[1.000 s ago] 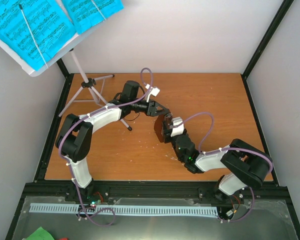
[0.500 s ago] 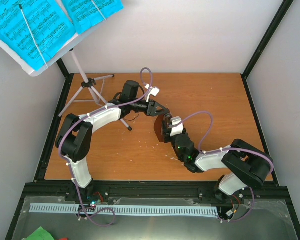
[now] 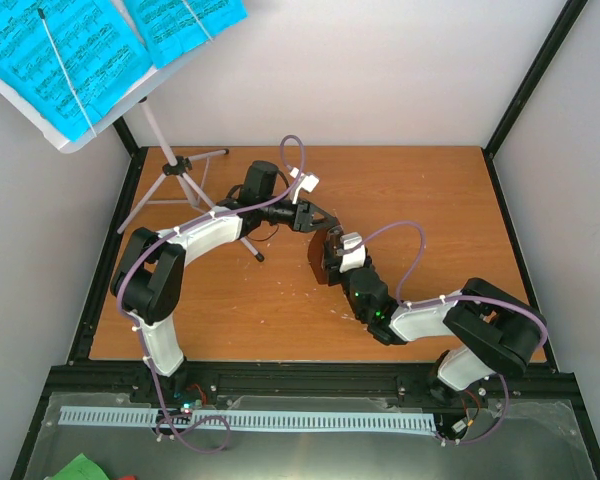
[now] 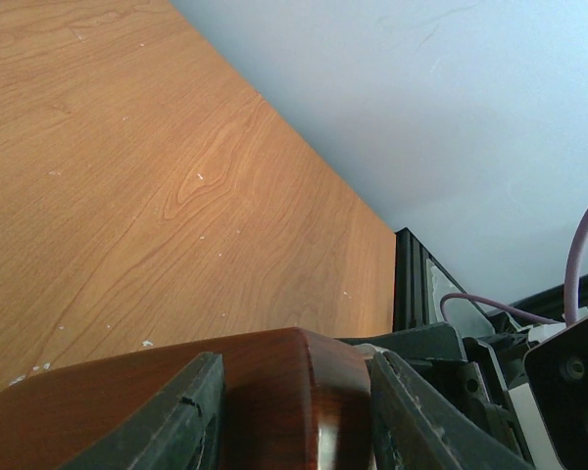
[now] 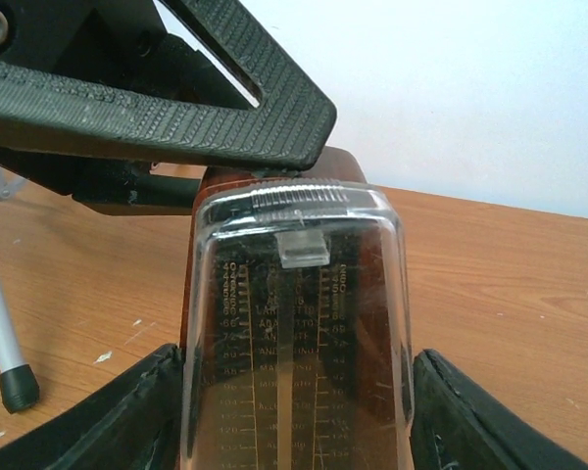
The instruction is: Pack up the instrument practice props
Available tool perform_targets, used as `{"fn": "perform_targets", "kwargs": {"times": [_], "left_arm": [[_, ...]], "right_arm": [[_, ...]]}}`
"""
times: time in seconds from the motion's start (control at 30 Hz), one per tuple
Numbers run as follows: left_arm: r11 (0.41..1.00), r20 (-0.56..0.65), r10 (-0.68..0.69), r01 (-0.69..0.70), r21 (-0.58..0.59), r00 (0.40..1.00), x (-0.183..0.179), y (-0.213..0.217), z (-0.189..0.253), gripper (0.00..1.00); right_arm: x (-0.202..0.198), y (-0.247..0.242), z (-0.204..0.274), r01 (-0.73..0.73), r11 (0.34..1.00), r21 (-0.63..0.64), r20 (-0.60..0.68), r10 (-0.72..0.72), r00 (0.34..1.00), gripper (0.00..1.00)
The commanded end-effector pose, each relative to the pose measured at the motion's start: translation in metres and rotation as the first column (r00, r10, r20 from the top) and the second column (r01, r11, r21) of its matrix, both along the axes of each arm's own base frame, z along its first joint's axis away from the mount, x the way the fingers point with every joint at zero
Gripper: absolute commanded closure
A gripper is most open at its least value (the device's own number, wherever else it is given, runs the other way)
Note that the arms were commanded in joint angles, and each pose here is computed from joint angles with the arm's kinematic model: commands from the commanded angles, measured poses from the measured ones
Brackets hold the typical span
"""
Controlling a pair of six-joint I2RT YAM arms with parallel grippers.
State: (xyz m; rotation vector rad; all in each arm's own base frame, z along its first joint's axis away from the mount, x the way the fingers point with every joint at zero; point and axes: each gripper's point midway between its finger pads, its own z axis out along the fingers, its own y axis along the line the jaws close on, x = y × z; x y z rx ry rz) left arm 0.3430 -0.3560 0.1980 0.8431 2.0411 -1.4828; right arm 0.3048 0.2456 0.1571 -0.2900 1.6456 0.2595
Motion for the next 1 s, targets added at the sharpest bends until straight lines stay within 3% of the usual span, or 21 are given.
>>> {"fn": "perform_targets", "kwargs": {"times": [0.0,0.17,0.33,0.53,0.73,0.97], "left_arm": [[0.991,-0.084,0.071,-0.061,0.121,0.994,0.003,0.006,-0.04,0.58],[0.99,-0.079,0.075,-0.065,0.124,0.994,0.003,0.007,-0.04,0.57],[0.989,-0.071,0.079,-0.07,0.129,0.994,0.004,0.007,-0.039,0.57],[0.988,-0.067,0.082,-0.073,0.135,0.994,0.005,0.008,-0.04,0.53],[0.987,-0.039,0.098,-0.092,0.129,0.994,0.01,0.012,-0.029,0.37],[0.985,0.009,0.135,-0.135,0.104,0.991,0.019,0.027,-0.007,0.23]], "right_arm": [[-0.014,0.009,-0.043,-0.086,0.991,-0.107,-0.129,0.072,0.989,0.37],[-0.016,-0.001,-0.034,-0.056,0.994,-0.099,-0.118,0.044,0.992,0.16],[-0.022,-0.011,-0.023,-0.051,0.994,-0.097,-0.108,0.04,0.993,0.06],[-0.034,-0.019,-0.008,-0.118,0.991,-0.063,-0.116,0.11,0.987,0.01],[-0.036,-0.022,0.009,-0.26,0.965,0.018,-0.168,0.26,0.951,0.0],[-0.024,-0.027,0.019,-0.277,0.961,-0.016,-0.192,0.269,0.944,0.01]]}}
